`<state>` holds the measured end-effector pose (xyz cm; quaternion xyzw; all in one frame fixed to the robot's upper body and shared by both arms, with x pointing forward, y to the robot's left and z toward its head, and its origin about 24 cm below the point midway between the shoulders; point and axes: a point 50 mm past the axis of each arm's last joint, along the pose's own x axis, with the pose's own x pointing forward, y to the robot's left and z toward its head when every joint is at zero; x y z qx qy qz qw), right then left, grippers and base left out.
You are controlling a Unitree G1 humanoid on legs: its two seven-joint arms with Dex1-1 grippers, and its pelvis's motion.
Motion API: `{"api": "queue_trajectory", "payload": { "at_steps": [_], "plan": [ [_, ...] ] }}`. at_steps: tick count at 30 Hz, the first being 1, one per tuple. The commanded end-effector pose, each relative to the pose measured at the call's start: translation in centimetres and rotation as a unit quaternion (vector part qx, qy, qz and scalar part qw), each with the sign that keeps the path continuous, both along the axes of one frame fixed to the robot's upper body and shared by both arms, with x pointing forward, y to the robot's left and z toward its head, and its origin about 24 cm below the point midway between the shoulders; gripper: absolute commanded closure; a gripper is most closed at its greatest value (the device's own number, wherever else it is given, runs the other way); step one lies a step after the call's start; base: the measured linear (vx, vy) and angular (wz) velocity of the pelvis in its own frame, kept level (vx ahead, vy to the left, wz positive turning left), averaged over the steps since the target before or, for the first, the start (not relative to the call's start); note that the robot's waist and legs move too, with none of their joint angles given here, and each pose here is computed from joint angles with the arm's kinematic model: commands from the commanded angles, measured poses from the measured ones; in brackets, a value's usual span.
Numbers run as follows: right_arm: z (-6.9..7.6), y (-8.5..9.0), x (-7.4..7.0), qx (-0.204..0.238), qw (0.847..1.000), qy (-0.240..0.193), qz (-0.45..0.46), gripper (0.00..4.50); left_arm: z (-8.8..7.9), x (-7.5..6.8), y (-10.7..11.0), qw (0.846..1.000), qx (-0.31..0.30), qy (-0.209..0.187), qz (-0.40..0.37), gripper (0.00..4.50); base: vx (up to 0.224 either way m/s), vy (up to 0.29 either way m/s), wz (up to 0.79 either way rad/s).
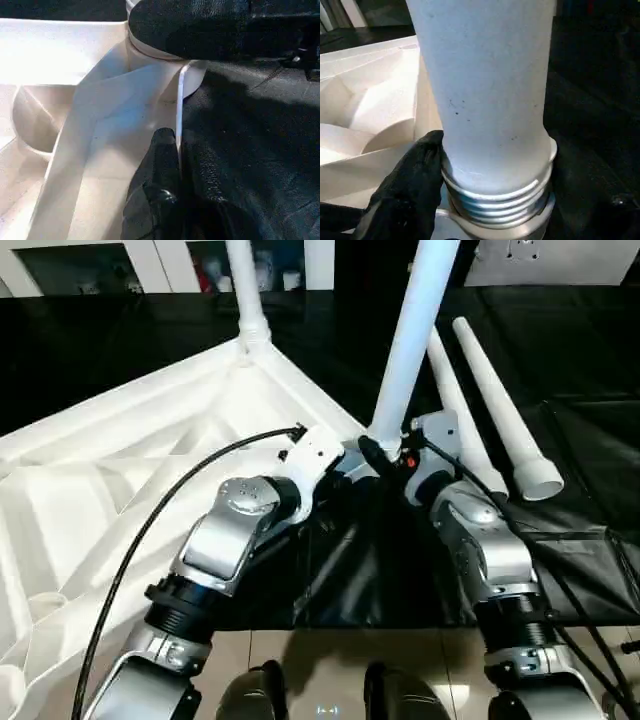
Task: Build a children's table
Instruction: Rotate leg to tighten
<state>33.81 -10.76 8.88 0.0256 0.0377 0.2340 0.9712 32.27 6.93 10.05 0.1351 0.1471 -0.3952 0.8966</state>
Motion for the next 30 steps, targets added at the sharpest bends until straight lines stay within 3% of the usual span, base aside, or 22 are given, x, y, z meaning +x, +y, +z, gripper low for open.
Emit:
{"api": "queue_trajectory", "payload": {
  "at_steps": [1, 8, 9, 14, 20, 24, 29, 30],
  "plan": [
    [-3.2, 4.2, -2.0, 0.025, 0.992, 0.084, 0.087, 1.74, 3.1, 0.0, -1.6, 0.997, -0.038, -0.067, -0.016, 4.5, 0.0, 0.0, 0.0],
    [-3.1, 3.7, -1.9, 0.021, 0.994, 0.079, 0.074, 1.74, 2.7, 0.1, -0.9, 0.998, -0.025, -0.063, 0.003, 4.5, 0.0, 0.0, 0.0],
    [-3.1, 3.6, -1.9, 0.024, 0.994, 0.077, 0.075, 1.39, 2.6, 0.1, -0.7, 0.998, -0.024, -0.063, 0.004, 4.5, 0.0, 0.0, 0.0],
    [-3.0, 3.0, -1.9, 0.022, 0.994, 0.072, 0.075, 0.94, 2.4, 0.2, -0.1, 0.998, -0.015, -0.063, 0.005, 4.5, 0.0, 0.0, 0.0],
    [-2.4, 1.0, -2.2, 0.003, 0.995, 0.033, 0.09, 0.5, 1.9, 0.2, 2.0, 0.998, 0.014, -0.068, -0.013, 4.5, 0.0, 0.0, 0.0],
    [-1.7, -1.4, -2.5, -0.018, 0.993, 0.002, 0.113, 0.05, 1.5, -0.1, 3.6, 0.996, 0.033, -0.065, -0.049, 4.5, 0.0, 0.0, 0.0],
    [-0.8, -3.2, -2.5, -0.036, 0.99, -0.022, 0.136, 0.02, 1.1, -0.6, 4.4, 0.993, 0.045, -0.057, -0.09, 4.5, 0.0, 0.0, 0.0],
    [0.1, -4.0, -2.5, -0.046, 0.985, -0.038, 0.159, 0.02, 0.8, -0.9, 4.9, 0.99, 0.053, -0.053, -0.115, 4.5, 0.0, 0.0, 0.0]
  ]
}}
